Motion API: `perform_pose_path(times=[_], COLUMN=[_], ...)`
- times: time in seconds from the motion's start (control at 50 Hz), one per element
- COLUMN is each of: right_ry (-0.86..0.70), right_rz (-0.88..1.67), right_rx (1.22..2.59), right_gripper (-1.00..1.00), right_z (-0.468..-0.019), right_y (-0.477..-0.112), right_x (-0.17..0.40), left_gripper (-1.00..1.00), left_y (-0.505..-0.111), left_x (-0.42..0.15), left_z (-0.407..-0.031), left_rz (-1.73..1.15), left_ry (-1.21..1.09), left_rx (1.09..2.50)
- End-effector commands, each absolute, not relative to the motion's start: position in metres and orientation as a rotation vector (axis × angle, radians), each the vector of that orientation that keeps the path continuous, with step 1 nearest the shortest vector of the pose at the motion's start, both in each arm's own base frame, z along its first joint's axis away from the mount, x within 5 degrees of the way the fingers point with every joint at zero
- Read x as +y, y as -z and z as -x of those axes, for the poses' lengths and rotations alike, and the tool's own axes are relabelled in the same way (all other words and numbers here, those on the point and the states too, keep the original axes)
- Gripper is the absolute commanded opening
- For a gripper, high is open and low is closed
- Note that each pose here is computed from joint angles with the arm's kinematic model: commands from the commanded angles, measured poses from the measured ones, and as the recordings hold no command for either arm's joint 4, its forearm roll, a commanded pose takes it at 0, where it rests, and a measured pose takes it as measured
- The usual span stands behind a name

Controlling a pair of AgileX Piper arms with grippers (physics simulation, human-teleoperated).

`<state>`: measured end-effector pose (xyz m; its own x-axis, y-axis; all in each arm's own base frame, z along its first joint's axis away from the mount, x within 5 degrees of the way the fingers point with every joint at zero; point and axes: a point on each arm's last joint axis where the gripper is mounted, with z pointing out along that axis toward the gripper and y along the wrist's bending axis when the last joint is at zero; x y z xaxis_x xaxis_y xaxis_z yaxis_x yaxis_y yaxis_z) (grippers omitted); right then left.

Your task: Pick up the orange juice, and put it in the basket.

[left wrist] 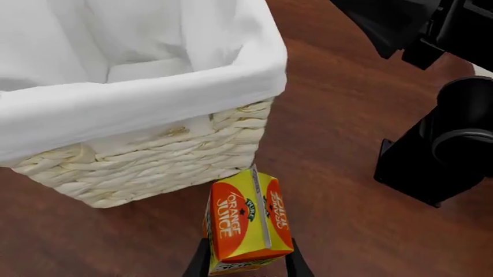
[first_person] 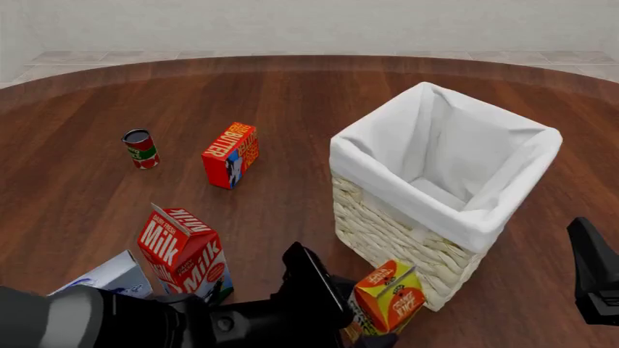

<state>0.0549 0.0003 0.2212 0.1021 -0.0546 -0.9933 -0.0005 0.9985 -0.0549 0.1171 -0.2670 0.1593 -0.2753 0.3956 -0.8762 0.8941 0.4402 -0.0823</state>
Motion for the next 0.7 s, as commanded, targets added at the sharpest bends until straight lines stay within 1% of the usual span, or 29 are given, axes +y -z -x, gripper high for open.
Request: perform_pose_path(times=[0.02, 0.06, 0.22, 0.24, 0.34, 0.4, 0.48, 0.7], right_ry=[0.042, 0.042, 0.045, 0.045, 0.045, 0.046, 0.046, 0.047], right_rz=[0.045, 0.045, 0.043, 0.042, 0.04, 0.041, 0.041, 0.039], right_rx=[1.469, 1.469, 1.468, 1.469, 1.469, 1.469, 1.466, 1.464], right_gripper=[1.0, 1.0, 1.0, 1.0, 1.0, 1.0, 1.0, 1.0], right_z=[-0.055, -0.055, -0.055, -0.055, -0.055, -0.055, -0.055, -0.054], right_y=[-0.221, -0.219, -0.223, -0.22, -0.223, -0.222, -0.223, -0.225], right_x=[0.0, 0.0, 0.0, 0.0, 0.0, 0.0, 0.0, 0.0], left_gripper=[-1.0, -1.0, -1.0, -1.0, -1.0, -1.0, -1.0, -1.0], left_y=[-0.172, -0.173, -0.187, -0.19, -0.215, -0.221, -0.242, -0.272], left_x=[-0.264, -0.26, -0.261, -0.261, -0.256, -0.253, -0.244, -0.222], left_z=[-0.109, -0.109, -0.103, -0.103, -0.098, -0.097, -0.093, -0.088], left_rz=[-1.164, -1.18, -1.165, -1.142, -1.128, -1.129, -1.116, -1.088], left_ry=[0.738, 0.718, 0.757, 0.775, 0.804, 0.801, 0.813, 0.818], left_rx=[1.751, 1.725, 1.73, 1.753, 1.737, 1.728, 1.72, 1.708])
